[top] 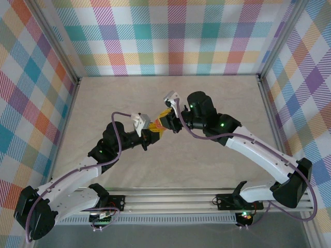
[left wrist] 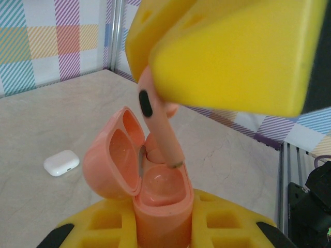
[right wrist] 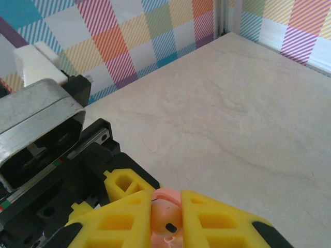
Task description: Insert wireless bluetooth earbuds into charging case
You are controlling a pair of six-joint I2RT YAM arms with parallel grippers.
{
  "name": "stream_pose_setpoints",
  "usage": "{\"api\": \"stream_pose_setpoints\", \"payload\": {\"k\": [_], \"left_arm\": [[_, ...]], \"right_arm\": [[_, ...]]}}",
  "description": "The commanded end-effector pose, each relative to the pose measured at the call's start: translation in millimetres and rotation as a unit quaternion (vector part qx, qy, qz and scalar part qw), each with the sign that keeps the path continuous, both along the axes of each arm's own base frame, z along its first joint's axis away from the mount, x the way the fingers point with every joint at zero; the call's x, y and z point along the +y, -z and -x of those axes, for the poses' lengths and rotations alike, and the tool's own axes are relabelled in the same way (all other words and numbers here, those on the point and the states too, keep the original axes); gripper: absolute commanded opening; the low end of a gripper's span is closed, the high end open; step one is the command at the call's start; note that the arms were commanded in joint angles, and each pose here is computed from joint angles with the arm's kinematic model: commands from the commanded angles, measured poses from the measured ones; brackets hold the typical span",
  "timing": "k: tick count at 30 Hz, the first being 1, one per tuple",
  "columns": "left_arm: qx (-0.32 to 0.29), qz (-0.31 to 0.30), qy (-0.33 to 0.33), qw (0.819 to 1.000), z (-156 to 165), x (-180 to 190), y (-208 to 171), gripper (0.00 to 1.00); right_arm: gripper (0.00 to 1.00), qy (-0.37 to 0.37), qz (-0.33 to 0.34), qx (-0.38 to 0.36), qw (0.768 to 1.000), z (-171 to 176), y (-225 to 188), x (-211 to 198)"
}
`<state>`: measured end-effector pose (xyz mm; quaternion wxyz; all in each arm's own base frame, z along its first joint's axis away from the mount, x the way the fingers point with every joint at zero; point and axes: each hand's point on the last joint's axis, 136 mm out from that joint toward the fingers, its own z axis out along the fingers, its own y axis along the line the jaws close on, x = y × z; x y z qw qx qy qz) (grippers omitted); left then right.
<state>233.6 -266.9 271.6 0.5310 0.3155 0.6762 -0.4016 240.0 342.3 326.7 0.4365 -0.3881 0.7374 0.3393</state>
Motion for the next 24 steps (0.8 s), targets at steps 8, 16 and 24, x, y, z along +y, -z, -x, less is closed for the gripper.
{"api": "stream_pose_setpoints", "payload": {"k": [8,16,24], "left_arm": [[-0.031,0.029,0.008,0.999,3.5,-3.6,-32.8,0.10],[-0.035,0.031,0.004,0.999,3.7,-1.7,-36.1,0.10],[-0.038,0.037,0.001,0.999,3.8,-0.7,-41.7,0.10]], "right_arm": [[0.19,-0.017,0.007,-0.023,1.000,-2.1,10.0,9.8],[0.19,-0.019,0.009,-0.029,0.999,-3.0,11.9,10.3],[0.19,-0.034,-0.003,-0.016,0.999,4.0,15.4,13.4]]}}
